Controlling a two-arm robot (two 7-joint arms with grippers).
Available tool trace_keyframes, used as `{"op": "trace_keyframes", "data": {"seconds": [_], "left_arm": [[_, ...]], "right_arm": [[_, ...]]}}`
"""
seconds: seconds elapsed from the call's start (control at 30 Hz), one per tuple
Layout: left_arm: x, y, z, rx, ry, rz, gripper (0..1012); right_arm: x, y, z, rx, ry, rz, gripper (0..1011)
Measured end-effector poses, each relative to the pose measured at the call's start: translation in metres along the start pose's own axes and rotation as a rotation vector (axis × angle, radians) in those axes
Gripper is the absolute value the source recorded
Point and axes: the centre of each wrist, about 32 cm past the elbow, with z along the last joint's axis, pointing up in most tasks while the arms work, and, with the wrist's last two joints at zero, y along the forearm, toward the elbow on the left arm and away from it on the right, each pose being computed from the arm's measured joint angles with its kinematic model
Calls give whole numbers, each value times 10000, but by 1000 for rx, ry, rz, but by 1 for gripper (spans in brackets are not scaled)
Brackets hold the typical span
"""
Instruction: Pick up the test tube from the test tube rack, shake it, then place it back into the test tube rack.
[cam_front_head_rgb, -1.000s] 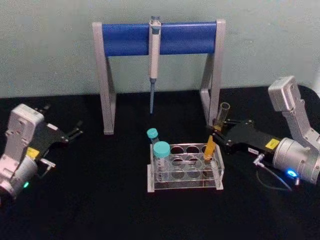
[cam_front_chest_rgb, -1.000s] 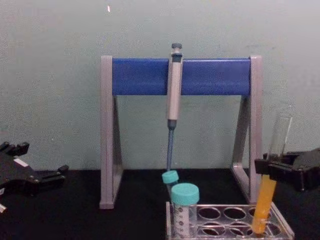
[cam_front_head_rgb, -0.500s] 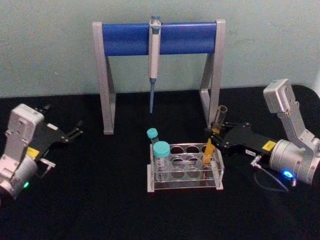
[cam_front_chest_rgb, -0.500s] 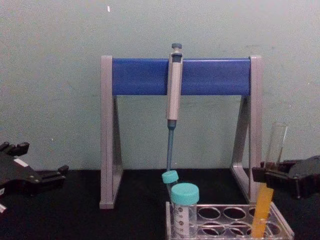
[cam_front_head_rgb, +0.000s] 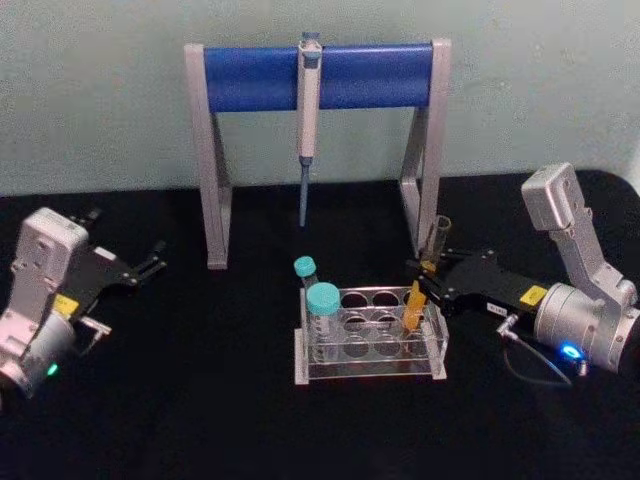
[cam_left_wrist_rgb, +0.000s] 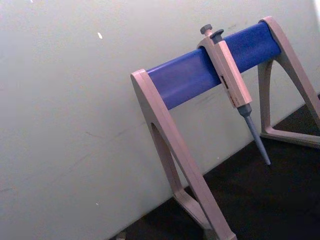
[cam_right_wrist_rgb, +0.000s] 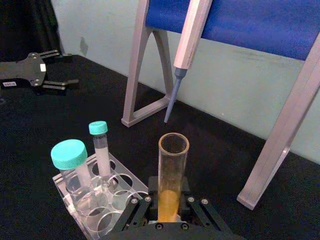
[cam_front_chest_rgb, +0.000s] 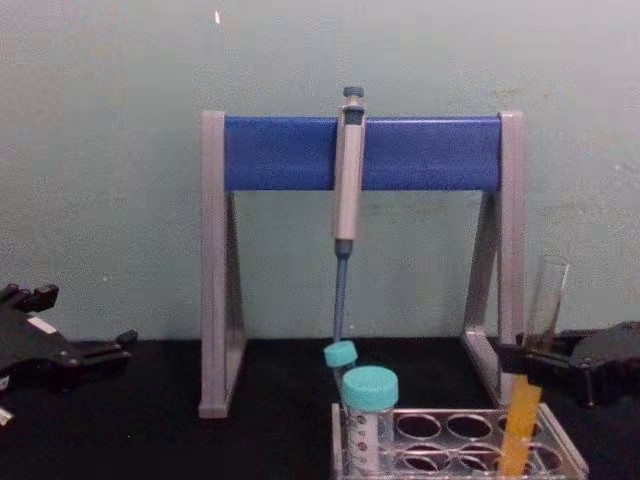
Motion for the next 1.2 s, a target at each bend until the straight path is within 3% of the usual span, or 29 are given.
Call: {"op": "trace_keyframes", "data": {"seconds": [0.77, 1.03, 1.2], "left_arm": [[0, 0, 0, 0, 0, 0, 1001], [0, 0, 0, 0, 0, 0, 1001], [0, 0, 0, 0, 0, 0, 1001]], "right_arm": [[6, -1, -29, -7, 5, -1, 241], [5, -3, -32, -8, 5, -1, 479], [5, -3, -31, -8, 5, -2, 686]]}}
